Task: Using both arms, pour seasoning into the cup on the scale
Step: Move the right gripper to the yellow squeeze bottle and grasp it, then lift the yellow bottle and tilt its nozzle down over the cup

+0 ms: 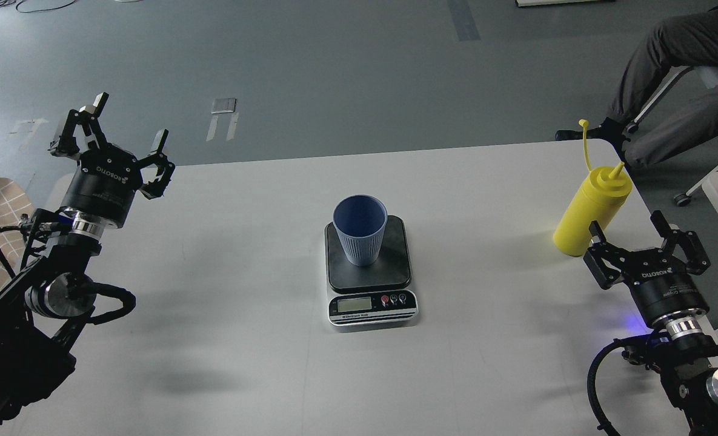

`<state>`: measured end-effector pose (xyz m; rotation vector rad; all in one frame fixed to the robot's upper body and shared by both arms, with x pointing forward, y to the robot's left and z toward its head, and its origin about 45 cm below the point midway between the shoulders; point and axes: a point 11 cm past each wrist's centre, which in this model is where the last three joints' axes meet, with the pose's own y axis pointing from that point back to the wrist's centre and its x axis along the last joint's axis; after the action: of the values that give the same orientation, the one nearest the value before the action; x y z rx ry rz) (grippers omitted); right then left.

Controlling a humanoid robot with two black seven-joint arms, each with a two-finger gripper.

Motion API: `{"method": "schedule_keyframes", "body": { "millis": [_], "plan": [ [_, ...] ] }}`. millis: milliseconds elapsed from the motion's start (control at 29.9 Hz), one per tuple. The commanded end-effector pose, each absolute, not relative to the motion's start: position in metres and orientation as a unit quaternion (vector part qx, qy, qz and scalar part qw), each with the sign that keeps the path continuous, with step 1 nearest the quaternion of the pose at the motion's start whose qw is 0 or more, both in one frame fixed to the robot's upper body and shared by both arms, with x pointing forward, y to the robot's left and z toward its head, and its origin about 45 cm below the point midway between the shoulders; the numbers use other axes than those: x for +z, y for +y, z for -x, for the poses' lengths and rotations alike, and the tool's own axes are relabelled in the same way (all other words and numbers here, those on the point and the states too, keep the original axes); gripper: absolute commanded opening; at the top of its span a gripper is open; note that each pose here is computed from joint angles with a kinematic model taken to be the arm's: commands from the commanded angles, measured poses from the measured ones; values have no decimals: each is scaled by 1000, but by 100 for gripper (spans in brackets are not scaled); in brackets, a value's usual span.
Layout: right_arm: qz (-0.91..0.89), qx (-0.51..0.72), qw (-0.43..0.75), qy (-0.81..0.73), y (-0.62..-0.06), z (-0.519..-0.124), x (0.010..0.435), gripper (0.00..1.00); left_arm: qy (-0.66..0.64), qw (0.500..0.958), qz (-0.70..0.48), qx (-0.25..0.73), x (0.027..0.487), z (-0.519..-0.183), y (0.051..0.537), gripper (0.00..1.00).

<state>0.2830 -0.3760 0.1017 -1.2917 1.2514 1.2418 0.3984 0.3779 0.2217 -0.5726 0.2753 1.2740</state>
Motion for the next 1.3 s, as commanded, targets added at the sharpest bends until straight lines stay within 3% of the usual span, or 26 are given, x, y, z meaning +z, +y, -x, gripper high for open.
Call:
{"method": "schedule_keyframes", "body": {
  "millis": [0,768,869,902,1002,1270],
  "plan": [
    [522,506,460,510,-377,-291,100,100,126,757,263,585,222,-398,378,98],
    [520,526,456,495,-350,-332,95,97,125,757,264,584,223,-398,379,98],
    [516,527,459,496,-349,-332,93,86,125,757,264,585,223,-398,379,98],
    [513,529,458,498,-349,-330,90,71,125,757,264,585,223,-398,379,98],
    [511,529,456,501,-350,-329,89,44,126,757,263,584,222,-398,379,98],
    [516,526,458,497,-351,-330,93,42,126,758,263,584,222,-398,378,98]
  ]
}}
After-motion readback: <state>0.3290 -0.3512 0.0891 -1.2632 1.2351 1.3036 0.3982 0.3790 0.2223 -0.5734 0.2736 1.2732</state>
